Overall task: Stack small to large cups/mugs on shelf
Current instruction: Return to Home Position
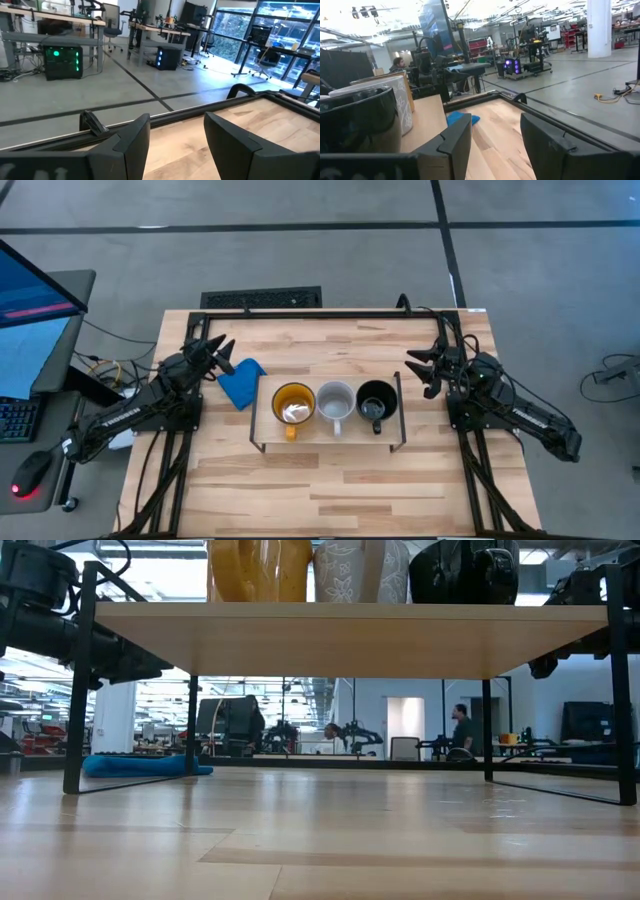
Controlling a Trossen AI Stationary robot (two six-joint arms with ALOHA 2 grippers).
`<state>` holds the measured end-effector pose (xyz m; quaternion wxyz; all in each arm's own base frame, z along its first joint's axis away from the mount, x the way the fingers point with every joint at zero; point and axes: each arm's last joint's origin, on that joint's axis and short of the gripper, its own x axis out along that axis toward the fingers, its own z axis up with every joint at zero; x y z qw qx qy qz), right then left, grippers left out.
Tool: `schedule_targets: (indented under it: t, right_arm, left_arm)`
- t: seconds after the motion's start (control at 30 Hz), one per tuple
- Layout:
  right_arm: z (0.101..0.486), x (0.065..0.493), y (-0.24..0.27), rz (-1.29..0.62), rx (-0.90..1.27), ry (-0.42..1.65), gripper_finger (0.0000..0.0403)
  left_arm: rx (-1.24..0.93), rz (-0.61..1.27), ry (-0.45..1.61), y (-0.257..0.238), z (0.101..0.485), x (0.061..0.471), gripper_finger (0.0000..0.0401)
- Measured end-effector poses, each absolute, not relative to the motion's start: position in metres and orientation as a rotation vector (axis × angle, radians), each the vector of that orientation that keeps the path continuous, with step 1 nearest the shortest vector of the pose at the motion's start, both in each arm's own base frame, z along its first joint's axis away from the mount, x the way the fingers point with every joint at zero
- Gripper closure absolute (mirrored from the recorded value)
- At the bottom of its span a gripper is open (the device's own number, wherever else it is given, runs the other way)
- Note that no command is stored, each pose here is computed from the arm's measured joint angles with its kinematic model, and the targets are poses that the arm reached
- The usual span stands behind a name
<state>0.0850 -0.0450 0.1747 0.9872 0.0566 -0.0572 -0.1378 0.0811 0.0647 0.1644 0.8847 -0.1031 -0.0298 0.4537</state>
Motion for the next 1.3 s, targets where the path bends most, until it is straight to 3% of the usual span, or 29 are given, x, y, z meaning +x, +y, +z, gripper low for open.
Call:
schedule_targets:
  t: [0.23,0.5,0.63,1.3]
  right_arm:
    - [0.175,0.085,-0.045,-0.277,0.114,-0.114,0.0209]
    - [0.174,0.085,-0.045,-0.276,0.116,-0.113,0.0209]
    - [0.173,0.085,-0.045,-0.277,0.122,-0.100,0.0210]
    - [0.170,0.086,-0.045,-0.280,0.133,-0.073,0.0209]
  left_arm:
    - [-0.198,0.941,-0.089,0.065,0.167,0.081,0.0222]
    - [-0.153,0.985,0.031,0.063,0.169,0.077,0.0222]
    - [-0.232,1.051,0.072,0.059,0.170,0.068,0.0222]
    - [-0.246,0.994,-0.092,0.059,0.176,0.070,0.0222]
